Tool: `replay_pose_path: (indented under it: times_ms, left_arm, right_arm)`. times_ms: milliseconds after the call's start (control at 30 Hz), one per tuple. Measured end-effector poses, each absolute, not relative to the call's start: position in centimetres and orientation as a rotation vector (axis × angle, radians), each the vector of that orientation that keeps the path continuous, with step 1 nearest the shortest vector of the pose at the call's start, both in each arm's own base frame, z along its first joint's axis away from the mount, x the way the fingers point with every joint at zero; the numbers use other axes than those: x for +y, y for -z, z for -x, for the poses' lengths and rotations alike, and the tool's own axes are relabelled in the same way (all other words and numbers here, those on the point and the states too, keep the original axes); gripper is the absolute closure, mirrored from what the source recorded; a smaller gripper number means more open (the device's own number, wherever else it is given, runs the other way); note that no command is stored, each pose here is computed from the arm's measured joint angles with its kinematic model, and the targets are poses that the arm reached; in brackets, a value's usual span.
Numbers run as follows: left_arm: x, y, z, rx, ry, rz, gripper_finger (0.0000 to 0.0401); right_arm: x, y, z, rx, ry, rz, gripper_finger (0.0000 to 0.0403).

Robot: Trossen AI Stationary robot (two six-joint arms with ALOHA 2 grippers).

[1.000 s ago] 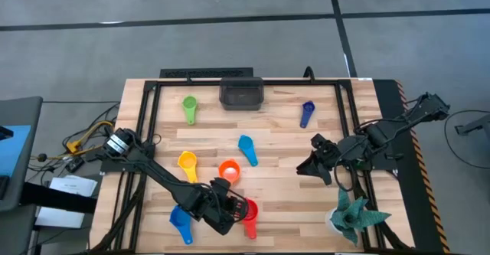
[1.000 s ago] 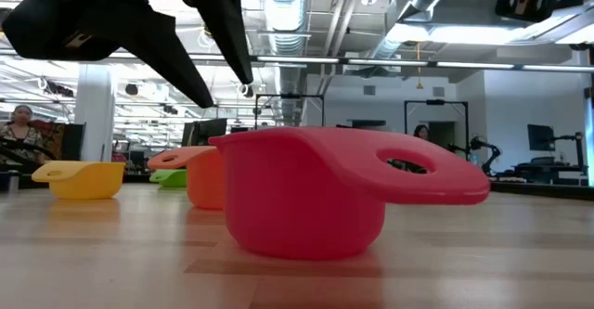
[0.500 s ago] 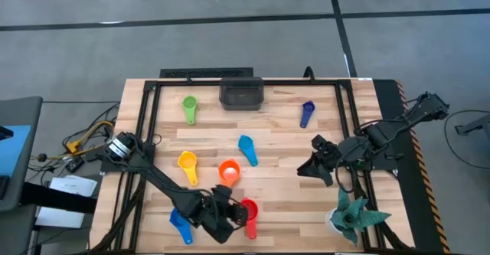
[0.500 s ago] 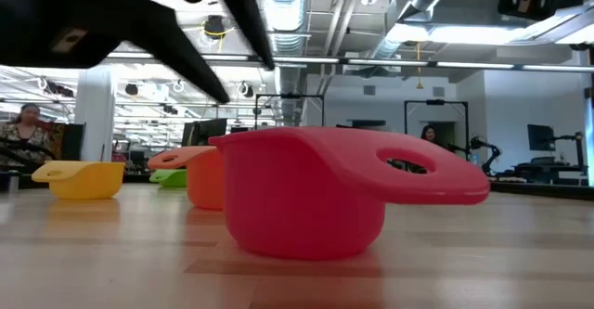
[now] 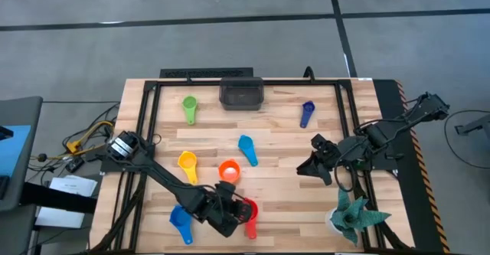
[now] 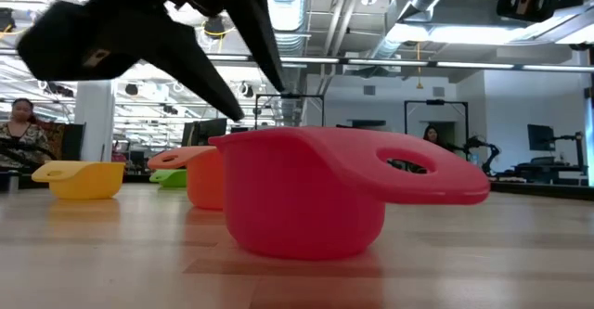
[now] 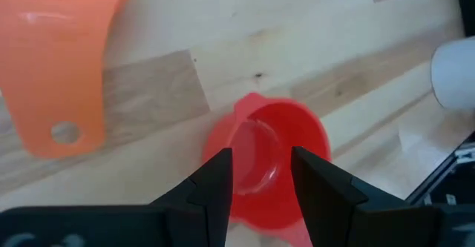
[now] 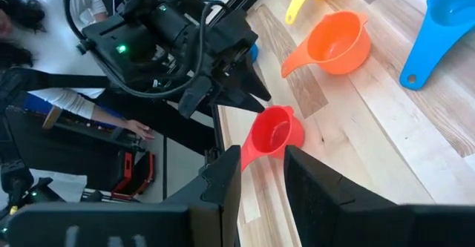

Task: Nest measuring cups in basket
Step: Stack the red measuring cup on top of the orange measuring cup

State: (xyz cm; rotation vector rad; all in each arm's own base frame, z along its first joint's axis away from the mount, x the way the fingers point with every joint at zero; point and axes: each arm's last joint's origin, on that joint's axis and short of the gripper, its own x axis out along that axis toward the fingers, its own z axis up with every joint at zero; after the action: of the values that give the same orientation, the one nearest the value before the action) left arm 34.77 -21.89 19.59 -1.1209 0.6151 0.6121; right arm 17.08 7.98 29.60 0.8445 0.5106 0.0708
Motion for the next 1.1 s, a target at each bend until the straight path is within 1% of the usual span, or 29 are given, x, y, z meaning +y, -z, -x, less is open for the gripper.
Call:
replay_pose_path:
  times_ms: [233, 500, 700, 800, 867, 933, 1000, 1033, 1100]
  left_arm:
    - [-21.5, -19.5, -35.0, 0.660, -0.601, 1.110, 0.0276]
    - [-21.2, -19.2, -34.5, 0.694, -0.647, 1.061, 0.0276]
    - [-21.1, -19.1, -34.6, 0.735, -0.626, 1.051, 0.0276]
    - [-20.8, -20.3, -34.5, 0.786, -0.572, 1.084, 0.0276]
    - [-20.6, -21.9, -34.2, 0.762, -0.523, 1.076, 0.0276]
    - [-20.4, -22.7, -34.0, 0.705, -0.531, 1.039, 0.0276]
    - [-20.2, -23.0, -33.9, 0.726, -0.509, 1.068, 0.0276]
    - [-20.1, -23.5, -34.0, 0.718, -0.478, 1.056, 0.0276]
    - [-20.3, -25.2, -34.0, 0.605, -0.457, 1.025, 0.0276]
  right_arm:
    - [8.0, -29.6, -17.1, 0.511, -0.071, -0.846, 0.0274]
    - [7.9, -29.6, -17.1, 0.509, -0.068, -0.847, 0.0274]
    - [7.6, -29.6, -17.2, 0.500, -0.056, -0.852, 0.0274]
    - [7.6, -29.7, -17.3, 0.500, -0.058, -0.863, 0.0274]
    - [7.5, -29.8, -17.4, 0.490, -0.072, -0.880, 0.0274]
    - [7.3, -29.9, -17.5, 0.486, -0.067, -0.883, 0.0274]
    - [7.3, -29.9, -17.6, 0.491, -0.076, -0.936, 0.0274]
    - [7.2, -30.1, -17.6, 0.476, -0.090, -0.928, 0.0274]
    - [7.3, -30.0, -17.4, 0.498, -0.087, -0.940, 0.0274]
